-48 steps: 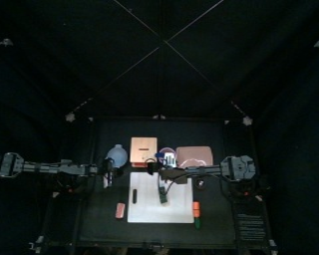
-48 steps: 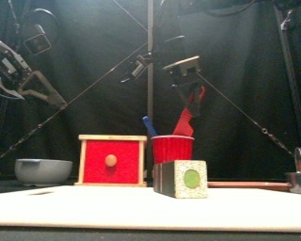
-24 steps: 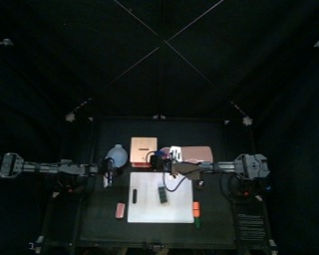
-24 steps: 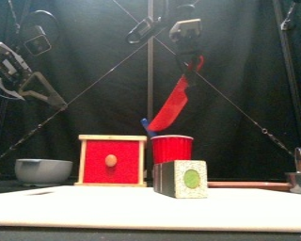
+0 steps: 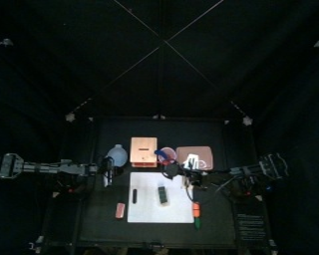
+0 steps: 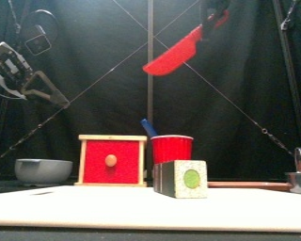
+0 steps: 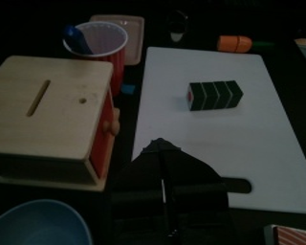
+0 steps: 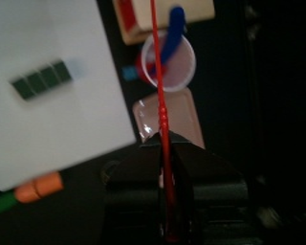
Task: Place sushi on board then cut the sushi with the knife then place the pieces on the plate
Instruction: Grasp knife edge with left hand
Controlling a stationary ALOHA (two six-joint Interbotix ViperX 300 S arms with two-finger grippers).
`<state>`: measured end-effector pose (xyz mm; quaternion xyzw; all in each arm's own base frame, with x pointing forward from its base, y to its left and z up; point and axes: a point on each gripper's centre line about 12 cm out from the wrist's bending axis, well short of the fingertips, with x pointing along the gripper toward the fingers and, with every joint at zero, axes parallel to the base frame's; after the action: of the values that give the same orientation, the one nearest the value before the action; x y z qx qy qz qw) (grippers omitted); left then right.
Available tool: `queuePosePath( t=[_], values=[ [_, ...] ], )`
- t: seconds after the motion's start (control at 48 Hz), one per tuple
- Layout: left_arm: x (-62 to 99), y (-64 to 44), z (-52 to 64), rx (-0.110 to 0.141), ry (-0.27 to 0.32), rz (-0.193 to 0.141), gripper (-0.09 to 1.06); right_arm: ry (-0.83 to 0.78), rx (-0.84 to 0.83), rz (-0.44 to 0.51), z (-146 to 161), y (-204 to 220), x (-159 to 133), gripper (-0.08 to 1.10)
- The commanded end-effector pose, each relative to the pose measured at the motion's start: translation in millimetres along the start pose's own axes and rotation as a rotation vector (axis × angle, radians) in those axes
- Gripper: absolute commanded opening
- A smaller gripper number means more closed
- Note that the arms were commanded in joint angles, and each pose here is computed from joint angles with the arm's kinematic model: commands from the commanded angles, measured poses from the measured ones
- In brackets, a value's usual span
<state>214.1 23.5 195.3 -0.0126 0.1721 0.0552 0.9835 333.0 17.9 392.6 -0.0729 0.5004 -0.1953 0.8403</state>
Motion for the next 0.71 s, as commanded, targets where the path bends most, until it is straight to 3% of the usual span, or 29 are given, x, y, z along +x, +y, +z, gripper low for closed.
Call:
queuePosePath(
  t=[0.021,0.167,0.354,0.479,0.625,0.708],
  values=[
    [1.3,-2.2,27.7,0.014,-0.106,-0.009,-0.01,-0.173,0.063,0.092,-14,1,-17,0.36],
    [-2.4,-19.9,52.4,0.055,-0.203,-0.085,-0.01,-0.238,0.087,0.164,-45,10,2,0.36],
    [-6.0,-35.0,74.6,0.053,-0.293,-0.146,0.1,-0.41,0.068,0.294,-69,20,18,0.36],
    [-7.0,-43.2,85.5,0.015,-0.316,-0.177,0.32,-0.508,0.086,0.381,-78,25,35,0.36],
    [-2.1,-49.6,90.3,-0.038,-0.304,-0.195,0.64,-0.527,0.131,0.432,-88,27,55,0.36],
    [4.0,-52.1,90.8,-0.045,-0.286,-0.198,0.82,-0.518,0.129,0.431,-92,28,64,0.36]
  ],
)
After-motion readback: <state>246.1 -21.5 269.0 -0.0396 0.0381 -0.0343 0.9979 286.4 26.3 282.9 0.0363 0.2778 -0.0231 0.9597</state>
